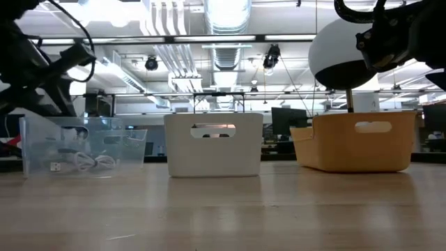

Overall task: Pick and place items into bin
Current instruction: Put the black charger cable into the transparent bin, then return to Home Position

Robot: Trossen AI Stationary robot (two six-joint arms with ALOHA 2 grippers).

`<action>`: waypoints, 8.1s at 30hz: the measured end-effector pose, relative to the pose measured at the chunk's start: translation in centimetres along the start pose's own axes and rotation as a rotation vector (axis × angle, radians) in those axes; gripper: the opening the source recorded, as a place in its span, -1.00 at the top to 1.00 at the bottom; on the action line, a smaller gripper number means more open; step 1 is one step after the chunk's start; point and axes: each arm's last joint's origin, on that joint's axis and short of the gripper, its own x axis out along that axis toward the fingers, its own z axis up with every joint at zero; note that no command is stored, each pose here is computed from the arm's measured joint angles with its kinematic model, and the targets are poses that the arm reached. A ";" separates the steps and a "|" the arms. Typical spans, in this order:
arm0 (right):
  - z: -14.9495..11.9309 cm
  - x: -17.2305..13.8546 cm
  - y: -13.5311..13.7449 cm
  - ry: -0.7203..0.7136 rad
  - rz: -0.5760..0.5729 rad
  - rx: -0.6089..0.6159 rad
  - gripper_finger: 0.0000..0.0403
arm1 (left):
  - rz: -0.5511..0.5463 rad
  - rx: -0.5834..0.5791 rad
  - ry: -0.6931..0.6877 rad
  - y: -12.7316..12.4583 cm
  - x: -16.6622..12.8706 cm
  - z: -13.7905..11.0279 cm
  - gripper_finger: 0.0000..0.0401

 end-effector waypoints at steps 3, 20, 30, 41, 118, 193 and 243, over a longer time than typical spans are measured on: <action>0.0 0.0 0.0 0.001 0.001 0.004 0.62 | -0.049 0.012 -0.016 -0.4 0.1 0.0 0.63; 0.5 -3.1 2.4 0.004 0.342 -0.333 0.66 | -0.788 0.701 0.151 -10.4 -9.6 -1.3 0.00; 4.2 -10.2 -6.2 -0.388 0.458 -0.357 0.82 | -0.867 0.800 0.037 -10.6 -12.5 0.4 0.27; 12.3 -10.4 -16.8 -0.570 0.850 0.083 0.91 | -0.890 0.836 -0.237 -7.4 -13.8 5.1 0.46; 11.1 -5.1 -28.4 -1.112 1.188 -0.265 0.91 | -1.059 0.893 -0.591 0.0 -4.3 8.2 0.47; 5.2 -1.0 -26.8 -0.849 1.545 -0.351 0.91 | -1.025 0.663 -0.283 2.2 1.0 5.8 0.47; 5.6 -1.3 -26.8 -1.499 0.984 -0.620 0.91 | -0.936 0.707 -0.245 2.2 2.1 5.4 0.47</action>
